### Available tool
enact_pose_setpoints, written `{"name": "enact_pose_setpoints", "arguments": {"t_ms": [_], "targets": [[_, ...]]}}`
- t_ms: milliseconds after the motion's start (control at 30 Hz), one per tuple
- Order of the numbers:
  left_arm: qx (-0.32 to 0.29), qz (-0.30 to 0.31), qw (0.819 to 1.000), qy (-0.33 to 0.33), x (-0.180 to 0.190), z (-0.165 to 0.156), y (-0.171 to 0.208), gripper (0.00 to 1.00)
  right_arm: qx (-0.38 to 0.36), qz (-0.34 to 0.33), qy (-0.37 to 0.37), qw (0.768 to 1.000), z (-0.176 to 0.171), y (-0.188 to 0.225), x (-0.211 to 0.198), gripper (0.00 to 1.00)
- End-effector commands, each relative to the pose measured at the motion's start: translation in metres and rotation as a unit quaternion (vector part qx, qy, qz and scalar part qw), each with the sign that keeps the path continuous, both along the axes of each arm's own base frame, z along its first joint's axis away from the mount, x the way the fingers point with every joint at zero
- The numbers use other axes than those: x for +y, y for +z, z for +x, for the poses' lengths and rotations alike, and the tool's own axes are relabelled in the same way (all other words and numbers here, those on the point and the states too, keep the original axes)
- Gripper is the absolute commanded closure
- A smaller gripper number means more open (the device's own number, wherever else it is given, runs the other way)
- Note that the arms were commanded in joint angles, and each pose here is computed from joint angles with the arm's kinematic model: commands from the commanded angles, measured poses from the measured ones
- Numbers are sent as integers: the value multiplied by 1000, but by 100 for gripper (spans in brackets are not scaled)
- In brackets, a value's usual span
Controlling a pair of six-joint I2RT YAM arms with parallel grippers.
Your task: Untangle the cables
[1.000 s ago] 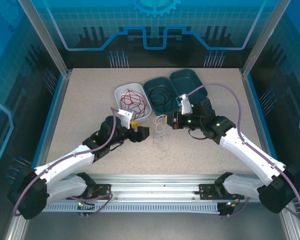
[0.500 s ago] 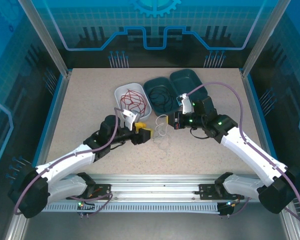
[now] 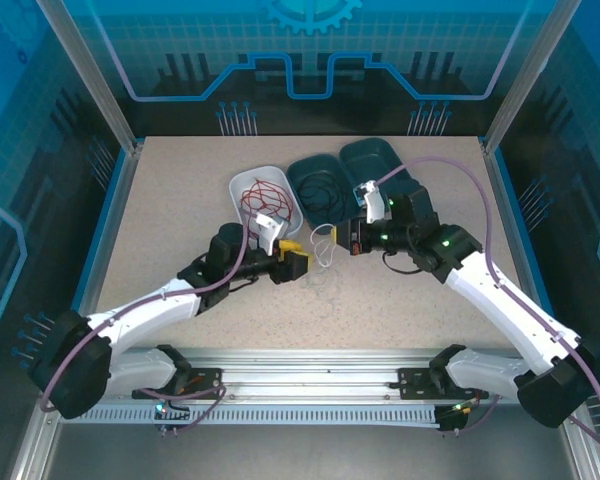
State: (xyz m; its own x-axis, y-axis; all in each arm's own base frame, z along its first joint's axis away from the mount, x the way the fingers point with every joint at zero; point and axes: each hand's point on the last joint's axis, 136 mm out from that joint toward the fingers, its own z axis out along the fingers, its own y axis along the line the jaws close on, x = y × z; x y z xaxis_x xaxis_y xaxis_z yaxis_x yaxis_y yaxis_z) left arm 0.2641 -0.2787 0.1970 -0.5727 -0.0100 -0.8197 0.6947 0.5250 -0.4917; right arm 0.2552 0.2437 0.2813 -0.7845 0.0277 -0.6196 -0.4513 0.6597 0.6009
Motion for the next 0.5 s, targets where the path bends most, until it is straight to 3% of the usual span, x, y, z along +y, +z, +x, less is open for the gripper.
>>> {"name": "enact_pose_setpoints", "arguments": {"t_ms": [0, 233, 467], "targets": [[2, -39, 999, -20, -9, -1, 12, 41, -28, -4, -2, 1000, -4, 20, -8, 99], [30, -44, 998, -19, -17, 8, -5, 38, -60, -7, 0, 998, -5, 48, -12, 99], [69, -27, 997, -15, -22, 15, -40, 40, -128, -16, -9, 992, -7, 108, -24, 99]]}}
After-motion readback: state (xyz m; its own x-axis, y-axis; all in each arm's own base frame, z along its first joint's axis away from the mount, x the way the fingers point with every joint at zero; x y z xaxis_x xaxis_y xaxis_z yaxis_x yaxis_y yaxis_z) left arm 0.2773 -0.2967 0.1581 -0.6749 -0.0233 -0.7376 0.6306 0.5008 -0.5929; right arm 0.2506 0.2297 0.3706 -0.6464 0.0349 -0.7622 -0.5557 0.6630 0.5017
